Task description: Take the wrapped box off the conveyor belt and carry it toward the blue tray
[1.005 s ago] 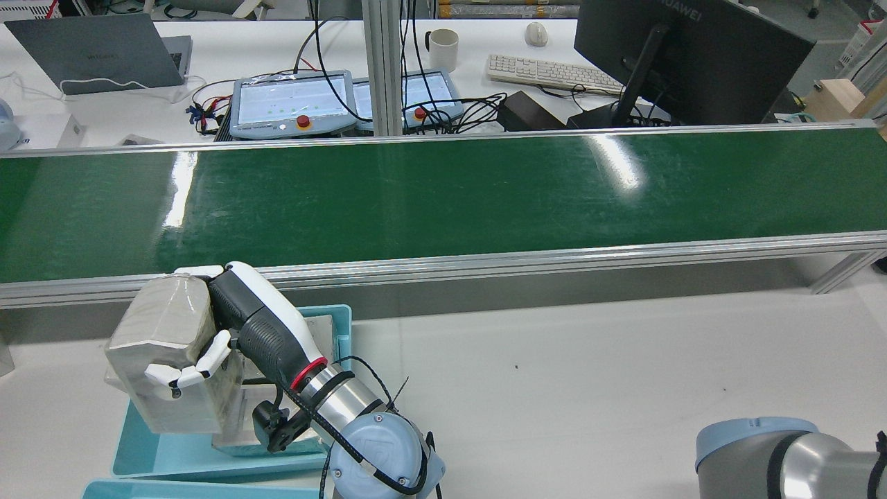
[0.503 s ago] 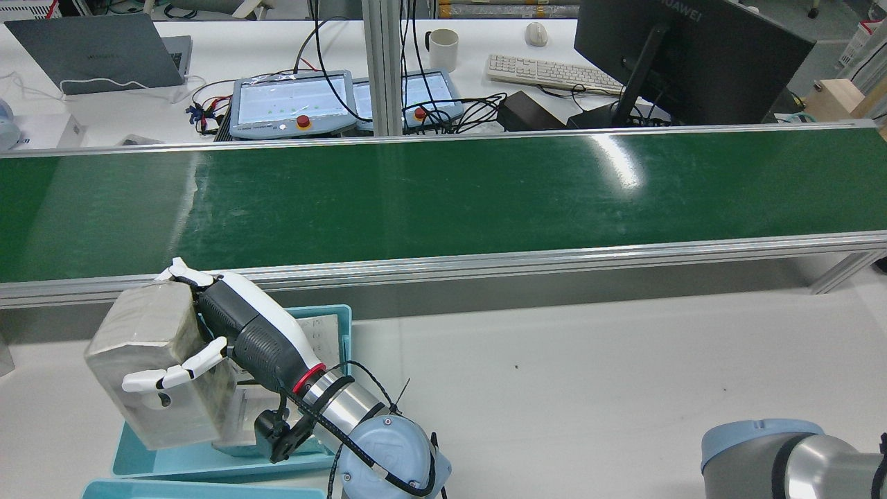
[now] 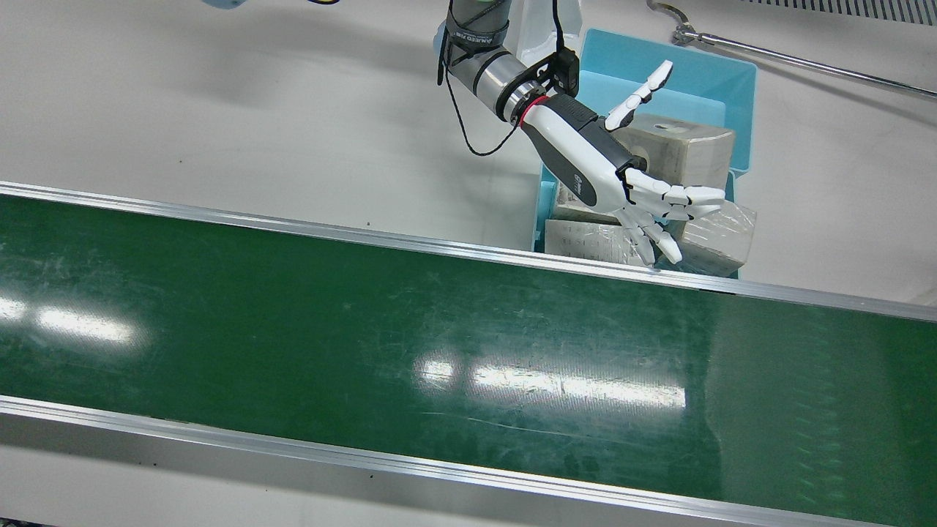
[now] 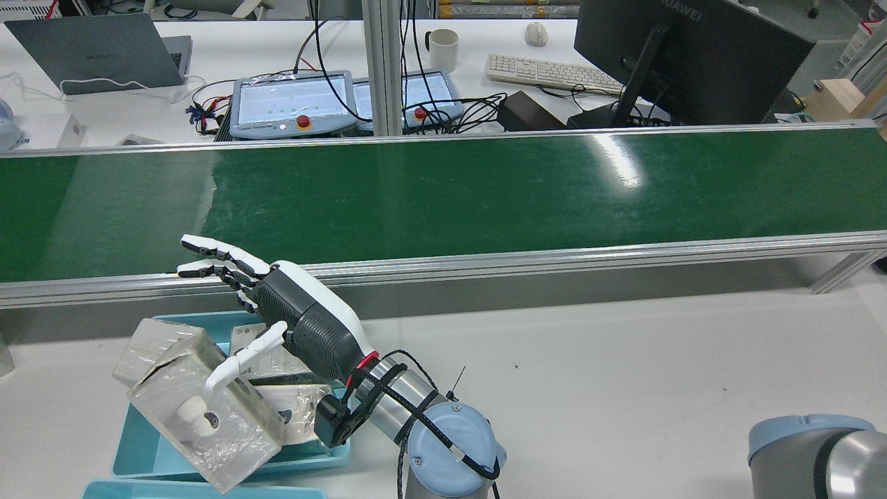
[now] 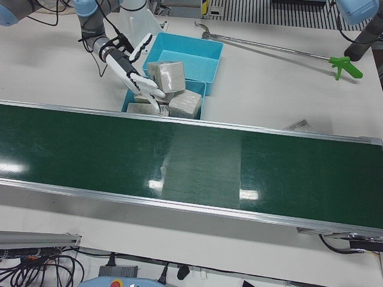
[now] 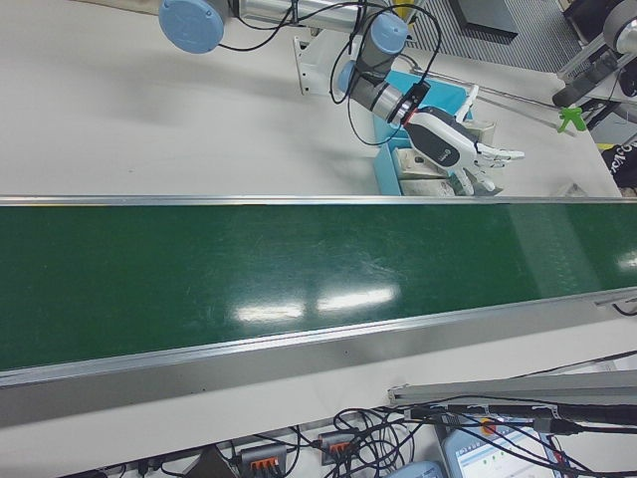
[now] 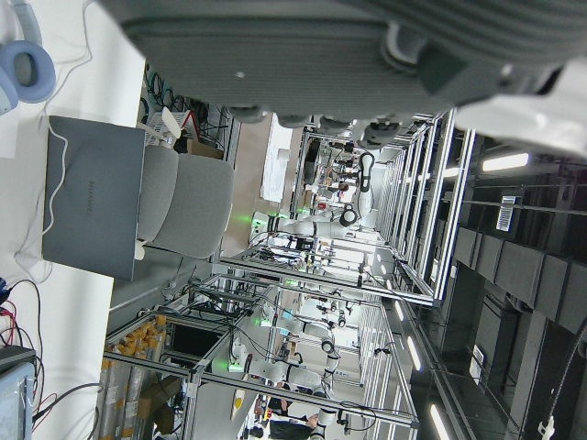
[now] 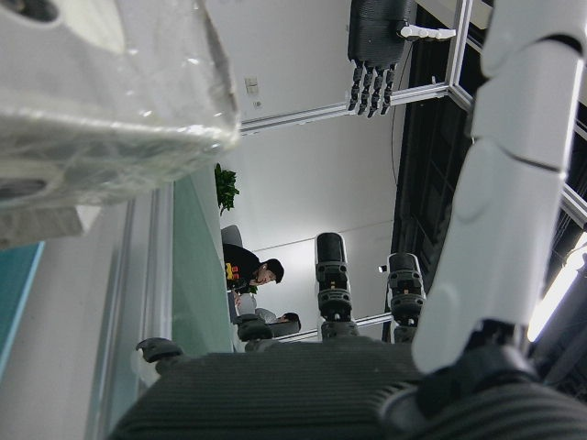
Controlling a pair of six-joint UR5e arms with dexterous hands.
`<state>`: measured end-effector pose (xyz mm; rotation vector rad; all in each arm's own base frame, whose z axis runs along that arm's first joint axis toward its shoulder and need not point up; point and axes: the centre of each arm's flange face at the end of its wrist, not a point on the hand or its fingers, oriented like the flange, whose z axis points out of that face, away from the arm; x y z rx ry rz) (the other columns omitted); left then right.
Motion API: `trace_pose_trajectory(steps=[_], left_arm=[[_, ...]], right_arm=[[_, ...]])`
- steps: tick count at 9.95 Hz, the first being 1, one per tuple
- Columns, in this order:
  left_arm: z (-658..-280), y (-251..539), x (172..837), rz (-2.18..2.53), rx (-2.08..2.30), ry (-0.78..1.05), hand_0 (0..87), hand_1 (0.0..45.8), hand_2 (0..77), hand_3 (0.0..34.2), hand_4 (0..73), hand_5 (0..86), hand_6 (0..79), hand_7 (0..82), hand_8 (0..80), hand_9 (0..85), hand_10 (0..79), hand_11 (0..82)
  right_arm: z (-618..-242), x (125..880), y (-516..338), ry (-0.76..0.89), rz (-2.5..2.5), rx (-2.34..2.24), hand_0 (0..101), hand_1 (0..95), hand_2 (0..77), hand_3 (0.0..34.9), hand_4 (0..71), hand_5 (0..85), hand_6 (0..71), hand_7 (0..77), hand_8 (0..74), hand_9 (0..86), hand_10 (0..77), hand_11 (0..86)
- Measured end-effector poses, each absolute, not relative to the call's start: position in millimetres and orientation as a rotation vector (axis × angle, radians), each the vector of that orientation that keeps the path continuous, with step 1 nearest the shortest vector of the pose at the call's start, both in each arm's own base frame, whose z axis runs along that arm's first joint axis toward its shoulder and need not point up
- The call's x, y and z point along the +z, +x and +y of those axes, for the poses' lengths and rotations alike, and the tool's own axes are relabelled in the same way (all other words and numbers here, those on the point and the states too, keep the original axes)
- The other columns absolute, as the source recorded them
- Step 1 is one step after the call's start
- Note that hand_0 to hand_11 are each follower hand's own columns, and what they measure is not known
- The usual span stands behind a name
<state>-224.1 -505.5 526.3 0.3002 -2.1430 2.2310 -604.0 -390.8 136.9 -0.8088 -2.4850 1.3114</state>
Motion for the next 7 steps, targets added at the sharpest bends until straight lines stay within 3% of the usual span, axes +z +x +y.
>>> trace_pose_trajectory(steps=[2,3,4,5,6,7], left_arm=[[-505,-224,526,-2.143,2.231,0.300,0.0,0.0,1.1,0.0,0.0,1.1,0.0,0.5,0.5,0.0,0.5,0.5],[-505,-224,526,-2.143,2.231,0.300,0.0,0.0,1.1,0.0,0.0,1.1,0.0,0.5,0.5,0.0,0.5,0.5],[-505,-224,526,-2.143,2.231,0.300,0.0,0.0,1.1,0.0,0.0,1.1,0.0,0.5,0.5,0.0,0.5,0.5],[-505,-224,526,-2.143,2.231,0.300,0.0,0.0,1.1,0.0,0.0,1.1,0.0,0.5,0.5,0.0,0.5,0.0],[-505,-224,526,-2.143,2.231,0.300,0.0,0.0,0.5,0.0,0.0,1.1,0.0,0.5,0.5,0.0,0.0,0.5],[-505,-224,526,-2.143,2.231,0.300,0.0,0.0,0.5,0.0,0.0,1.1,0.0,0.5,0.5,0.0,0.0,0.5]], right_arm=[[-410,127,-565,-0.781,-2.520,1.328,46,8.2,4.4,31.2,9.3,13.1,3.3,21.3,2.2,2.7,0.0,1.1],[-427,122,-531,-0.765,-2.538,1.347,46,8.7,7.1,30.6,15.8,18.5,4.9,26.2,4.4,3.8,0.0,1.1],[-447,123,-497,-0.774,-2.546,1.359,46,8.7,7.1,30.6,15.8,18.5,4.9,26.2,4.4,3.8,0.0,1.1],[-472,131,-462,-0.785,-2.546,1.371,56,30.5,16.9,29.1,30.0,33.3,16.4,41.5,8.7,15.3,6.0,0.5],[-502,153,-422,-0.777,-2.539,1.405,62,37.1,27.3,27.0,38.2,40.9,24.5,49.6,16.4,25.6,6.0,0.5],[-528,183,-384,-0.741,-2.528,1.461,62,37.1,27.3,27.0,38.2,40.9,24.5,49.6,16.4,25.6,6.0,0.5]])
